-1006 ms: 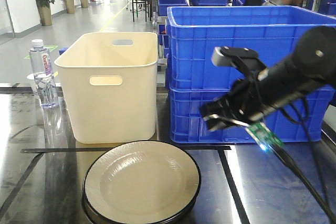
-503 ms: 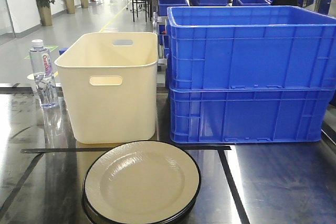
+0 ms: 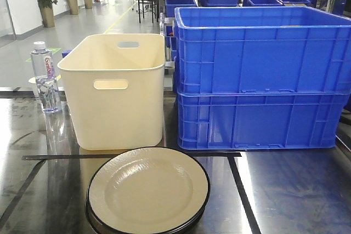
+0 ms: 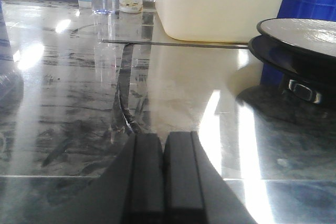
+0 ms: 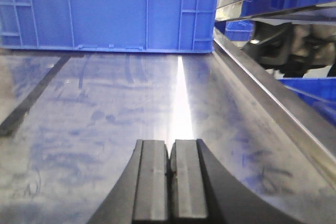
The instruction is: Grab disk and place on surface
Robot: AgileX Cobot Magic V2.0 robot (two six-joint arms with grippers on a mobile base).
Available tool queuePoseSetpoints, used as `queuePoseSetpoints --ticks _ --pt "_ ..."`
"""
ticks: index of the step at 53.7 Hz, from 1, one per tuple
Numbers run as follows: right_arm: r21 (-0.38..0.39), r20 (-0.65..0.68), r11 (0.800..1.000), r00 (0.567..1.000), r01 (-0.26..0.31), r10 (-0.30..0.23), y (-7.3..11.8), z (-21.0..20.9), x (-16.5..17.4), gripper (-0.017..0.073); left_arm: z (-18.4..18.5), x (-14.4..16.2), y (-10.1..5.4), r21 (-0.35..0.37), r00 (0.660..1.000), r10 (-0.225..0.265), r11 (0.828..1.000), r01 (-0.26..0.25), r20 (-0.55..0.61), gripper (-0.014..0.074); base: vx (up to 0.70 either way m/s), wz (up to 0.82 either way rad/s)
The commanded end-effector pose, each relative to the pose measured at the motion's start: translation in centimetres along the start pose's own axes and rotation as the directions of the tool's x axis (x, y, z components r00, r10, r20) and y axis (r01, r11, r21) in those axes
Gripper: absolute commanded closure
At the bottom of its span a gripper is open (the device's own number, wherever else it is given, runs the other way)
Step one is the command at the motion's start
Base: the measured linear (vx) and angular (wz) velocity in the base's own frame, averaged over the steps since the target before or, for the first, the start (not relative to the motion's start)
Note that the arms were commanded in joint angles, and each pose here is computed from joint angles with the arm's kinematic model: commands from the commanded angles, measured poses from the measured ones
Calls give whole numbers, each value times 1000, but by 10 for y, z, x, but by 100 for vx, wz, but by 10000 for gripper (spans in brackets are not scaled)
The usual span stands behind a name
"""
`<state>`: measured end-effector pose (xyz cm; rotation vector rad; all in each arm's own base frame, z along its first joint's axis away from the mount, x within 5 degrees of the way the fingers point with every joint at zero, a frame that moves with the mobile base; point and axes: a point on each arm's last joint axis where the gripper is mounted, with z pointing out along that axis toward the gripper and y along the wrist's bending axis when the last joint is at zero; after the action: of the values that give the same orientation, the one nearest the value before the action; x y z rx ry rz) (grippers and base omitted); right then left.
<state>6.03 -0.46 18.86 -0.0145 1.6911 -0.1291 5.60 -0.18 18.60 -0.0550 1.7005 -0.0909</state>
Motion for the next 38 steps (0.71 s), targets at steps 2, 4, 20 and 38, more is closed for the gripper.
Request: queuePoseSetpoints --ticks 2,4,20,38 --pt "0 39 1000 999 25 -25 0 -1 -1 567 -1 -15 -2 15 996 -3 1000 2 88 601 0 0" --pt "-7 52 1000 998 26 -26 1 -2 -2 567 -1 -15 -2 15 996 -3 1000 2 88 601 0 0" --pt "-102 72 994 997 38 -31 6 -4 -2 567 -1 -15 -2 15 996 -3 1000 2 89 601 0 0" --pt "-102 72 994 997 38 -31 6 -4 -2 567 -1 -15 -2 15 996 -3 1000 2 89 601 0 0"
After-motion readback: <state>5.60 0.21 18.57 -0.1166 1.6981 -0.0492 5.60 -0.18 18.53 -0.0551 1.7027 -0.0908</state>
